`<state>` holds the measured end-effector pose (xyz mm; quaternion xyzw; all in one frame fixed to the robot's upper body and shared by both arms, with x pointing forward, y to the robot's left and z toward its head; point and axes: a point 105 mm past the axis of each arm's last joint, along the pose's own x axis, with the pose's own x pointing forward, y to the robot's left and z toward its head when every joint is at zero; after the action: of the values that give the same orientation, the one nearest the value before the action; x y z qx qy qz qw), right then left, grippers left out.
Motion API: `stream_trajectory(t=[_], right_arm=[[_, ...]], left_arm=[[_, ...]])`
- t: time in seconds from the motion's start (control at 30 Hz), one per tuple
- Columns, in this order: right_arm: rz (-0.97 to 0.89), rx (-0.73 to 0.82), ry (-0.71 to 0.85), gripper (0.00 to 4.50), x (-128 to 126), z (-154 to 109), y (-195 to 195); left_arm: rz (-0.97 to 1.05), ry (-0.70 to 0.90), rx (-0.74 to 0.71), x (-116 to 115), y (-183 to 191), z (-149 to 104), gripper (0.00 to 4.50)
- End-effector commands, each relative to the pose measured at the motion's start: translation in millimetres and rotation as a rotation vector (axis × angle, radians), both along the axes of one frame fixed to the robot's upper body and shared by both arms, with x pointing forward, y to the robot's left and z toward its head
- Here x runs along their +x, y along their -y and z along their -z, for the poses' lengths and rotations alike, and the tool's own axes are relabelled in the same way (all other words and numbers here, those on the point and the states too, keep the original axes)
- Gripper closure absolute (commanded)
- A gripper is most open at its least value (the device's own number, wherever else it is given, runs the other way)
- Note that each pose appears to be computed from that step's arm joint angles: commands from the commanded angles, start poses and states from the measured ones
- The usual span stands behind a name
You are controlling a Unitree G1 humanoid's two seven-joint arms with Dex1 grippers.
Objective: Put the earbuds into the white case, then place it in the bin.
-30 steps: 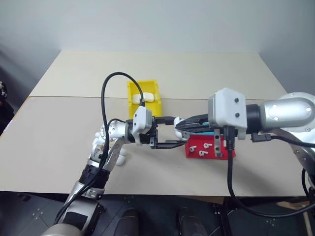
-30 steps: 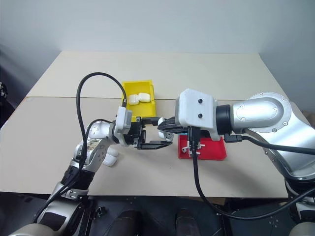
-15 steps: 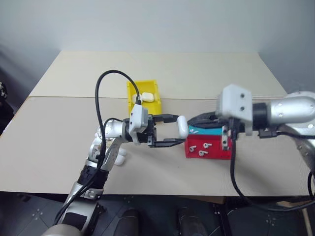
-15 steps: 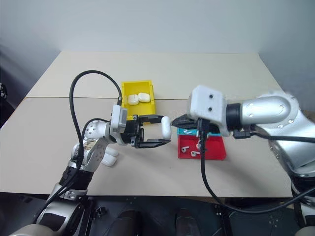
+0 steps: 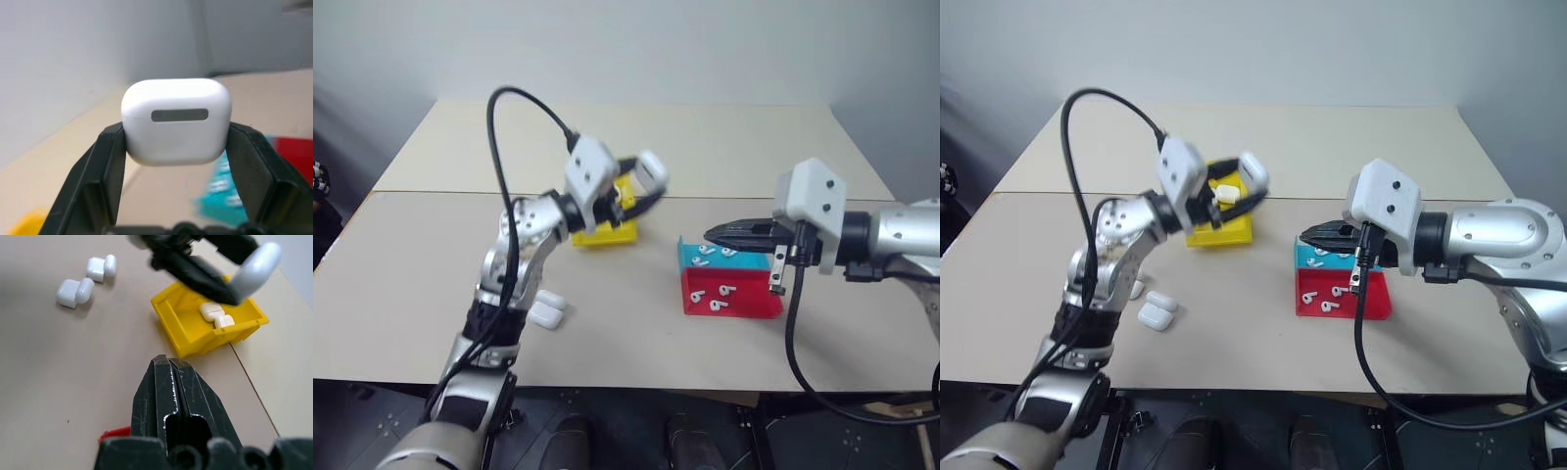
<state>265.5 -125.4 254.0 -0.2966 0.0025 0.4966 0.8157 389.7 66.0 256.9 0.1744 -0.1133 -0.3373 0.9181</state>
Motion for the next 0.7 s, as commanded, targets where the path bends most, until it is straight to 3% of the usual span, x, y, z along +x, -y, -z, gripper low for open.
stream_trajectory(t=[0.03, 0.13, 0.27, 0.43, 0.63, 0.7], right_arm=[[0.026, 0.03, 0.036, 4.47, -3, -5, -1], [0.044, 0.029, 0.023, 4.47, 0, 2, -2], [0.06, 0.018, 0.016, 4.47, 5, 8, -2], [0.077, 0.021, 0.012, 4.5, 9, 9, -2], [0.085, 0.005, 0.012, 4.5, 8, 12, -1], [0.096, 0.001, 0.016, 4.5, 8, 12, 2]], left_arm=[[-0.299, -0.005, 0.039, 23, -31, -5, 1.73], [-0.407, -0.081, -0.001, 33, -41, -1, 1.73], [-0.382, -0.105, 0.023, 31, -32, 11, 1.73], [-0.355, -0.119, 0.023, 35, -21, 20, 0.05], [-0.298, 0.02, -0.051, 31, -13, -3, 0.02], [-0.223, -0.022, -0.135, 24, -12, -9, 0.02]])
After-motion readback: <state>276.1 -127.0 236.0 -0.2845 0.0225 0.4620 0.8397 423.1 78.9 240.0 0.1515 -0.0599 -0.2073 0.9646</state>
